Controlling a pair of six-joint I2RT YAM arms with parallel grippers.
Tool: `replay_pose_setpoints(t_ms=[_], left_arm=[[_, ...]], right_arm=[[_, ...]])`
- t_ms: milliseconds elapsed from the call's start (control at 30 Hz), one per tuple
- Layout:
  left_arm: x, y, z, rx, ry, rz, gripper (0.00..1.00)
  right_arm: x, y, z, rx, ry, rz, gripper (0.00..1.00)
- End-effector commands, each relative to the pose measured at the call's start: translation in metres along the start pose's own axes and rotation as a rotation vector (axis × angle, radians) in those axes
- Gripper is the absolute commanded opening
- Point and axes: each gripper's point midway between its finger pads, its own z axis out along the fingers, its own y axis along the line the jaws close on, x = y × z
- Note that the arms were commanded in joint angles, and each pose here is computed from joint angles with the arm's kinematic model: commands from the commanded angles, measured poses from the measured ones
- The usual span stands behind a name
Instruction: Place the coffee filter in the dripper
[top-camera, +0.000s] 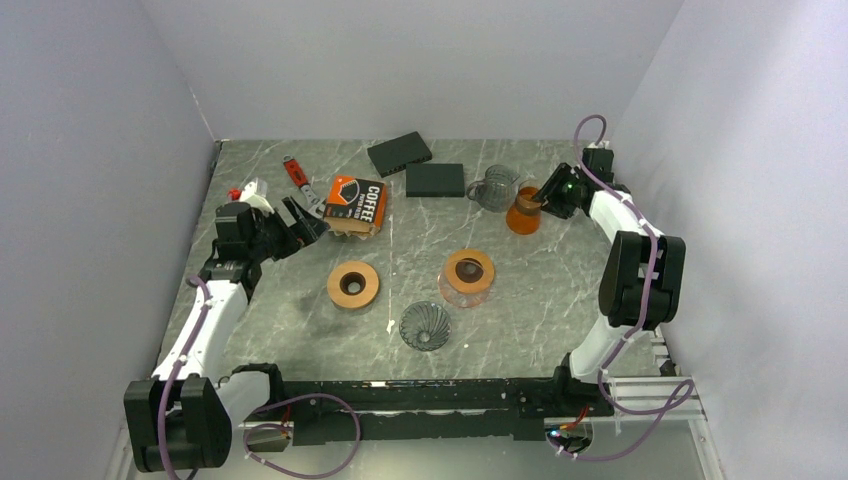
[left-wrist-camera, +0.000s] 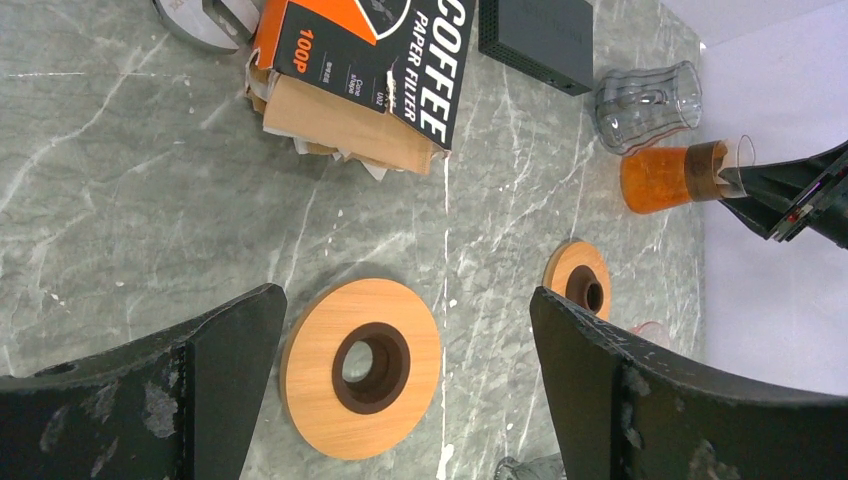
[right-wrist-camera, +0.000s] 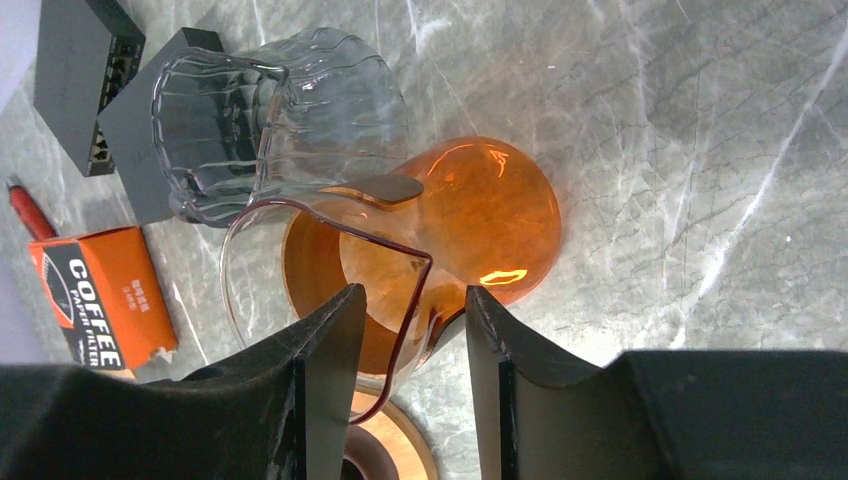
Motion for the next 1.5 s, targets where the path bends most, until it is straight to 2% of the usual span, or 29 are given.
replay_pose_setpoints(t_ms=[0, 200, 300, 467, 600, 767, 1000, 1167, 1467], left_arm=[[-0.015, -0.017, -0.001, 0.038, -0.006, 0.005, 0.99], [-0.013, -0.016, 0.004, 0.036, 0.039, 0.009, 0.99], [-0.014, -0.016, 0.006, 0.039, 0.045, 0.016, 0.99], [-0.015, -0.015, 0.007, 0.034, 0.054, 0.033, 0.99], [-0.017, -0.011, 0.004, -0.002, 0.054, 0.044, 0.99], [-0.025, -0.011, -0.004, -0.051, 0.058, 0.061, 0.99], [-0.033, -0.014, -0.019, -0.103, 0.098, 0.118, 0.99], [-0.031, -0.01, -0.03, -0.144, 0.131, 0.163, 0.99], [-0.029, 0.001, -0.042, -0.202, 0.113, 0.201, 0.99]], right_arm=[[-0.02, 0.013, -0.016, 0.038, -0.067, -0.076, 0.47], [-0.033, 0.014, -0.038, 0.088, -0.139, -0.138, 0.61], [-0.039, 0.024, -0.05, 0.077, -0.177, -0.17, 0.7], [-0.044, 0.051, -0.067, 0.042, -0.233, -0.254, 0.8], [-0.049, 0.071, -0.075, 0.002, -0.27, -0.307, 0.8], [-0.038, 0.116, -0.065, -0.061, -0.25, -0.438, 0.81], [-0.024, 0.154, -0.018, -0.057, -0.164, -0.537, 0.8], [-0.021, 0.155, 0.022, -0.013, -0.099, -0.533, 0.76], [-0.001, 0.138, 0.074, 0.086, 0.007, -0.551, 0.69]])
